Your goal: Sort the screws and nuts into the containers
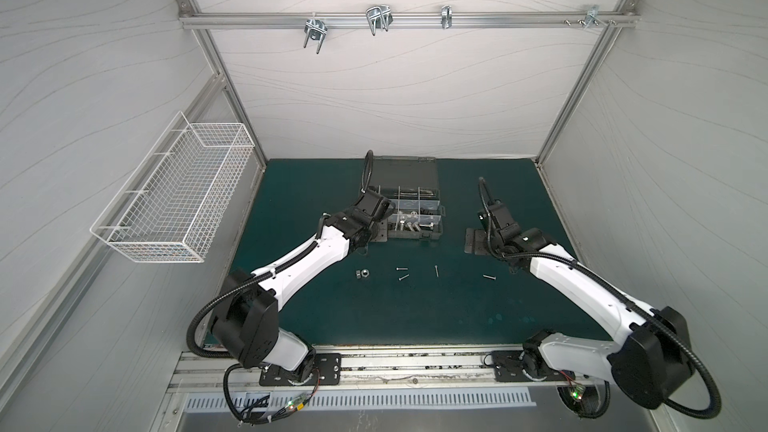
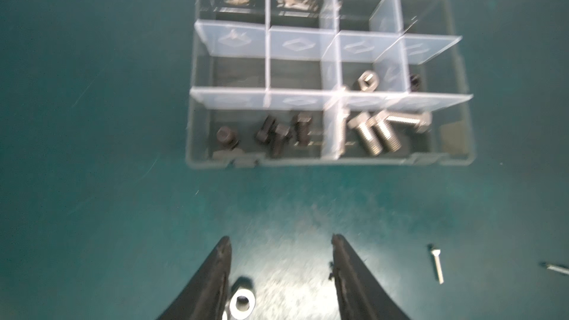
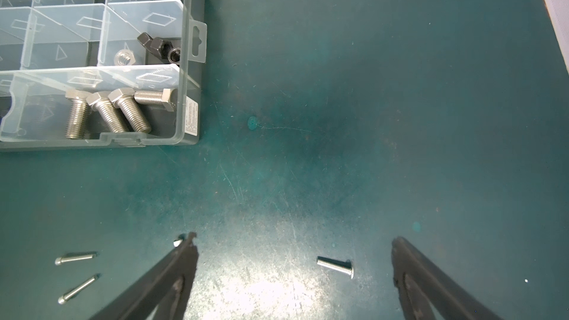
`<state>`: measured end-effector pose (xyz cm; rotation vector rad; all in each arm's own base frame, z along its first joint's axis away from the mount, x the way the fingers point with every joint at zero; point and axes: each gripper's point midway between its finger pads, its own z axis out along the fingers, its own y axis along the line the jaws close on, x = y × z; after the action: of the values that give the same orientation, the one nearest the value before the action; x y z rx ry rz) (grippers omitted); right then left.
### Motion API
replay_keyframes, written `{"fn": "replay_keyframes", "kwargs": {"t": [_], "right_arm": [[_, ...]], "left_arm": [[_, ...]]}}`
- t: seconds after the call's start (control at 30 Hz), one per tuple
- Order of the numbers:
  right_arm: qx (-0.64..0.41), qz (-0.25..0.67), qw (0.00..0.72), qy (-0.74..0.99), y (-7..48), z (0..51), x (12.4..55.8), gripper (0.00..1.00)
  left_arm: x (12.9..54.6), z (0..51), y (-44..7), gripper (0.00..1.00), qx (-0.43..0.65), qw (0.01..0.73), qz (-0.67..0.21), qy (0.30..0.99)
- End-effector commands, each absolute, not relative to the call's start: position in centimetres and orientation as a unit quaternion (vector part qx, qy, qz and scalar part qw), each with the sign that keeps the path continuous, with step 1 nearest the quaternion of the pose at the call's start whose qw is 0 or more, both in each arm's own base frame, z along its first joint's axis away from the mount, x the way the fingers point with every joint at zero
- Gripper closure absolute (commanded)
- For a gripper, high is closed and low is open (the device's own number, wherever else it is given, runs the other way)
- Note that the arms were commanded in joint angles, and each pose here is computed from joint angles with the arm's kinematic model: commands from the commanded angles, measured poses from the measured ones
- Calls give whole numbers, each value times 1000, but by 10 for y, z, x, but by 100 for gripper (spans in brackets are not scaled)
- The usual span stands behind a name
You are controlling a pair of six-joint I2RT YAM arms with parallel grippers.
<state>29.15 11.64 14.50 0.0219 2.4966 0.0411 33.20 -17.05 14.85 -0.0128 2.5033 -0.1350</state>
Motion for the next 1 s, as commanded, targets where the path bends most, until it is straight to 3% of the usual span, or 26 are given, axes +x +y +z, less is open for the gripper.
{"fn": "replay_keyframes", "kwargs": {"t": [0.0, 0.37, 0.97], "right_arm": [[8, 17, 315, 949, 117, 140, 294, 1], [5, 18, 307, 952, 120, 135, 297, 1], [6, 9, 306, 952, 117, 134, 297, 1]], "left_arm": [[317, 145, -152, 48, -34, 305, -37, 951], [272, 86, -125, 59, -76, 219, -37, 972], [264, 30, -128, 70, -83, 155, -51, 983]]}}
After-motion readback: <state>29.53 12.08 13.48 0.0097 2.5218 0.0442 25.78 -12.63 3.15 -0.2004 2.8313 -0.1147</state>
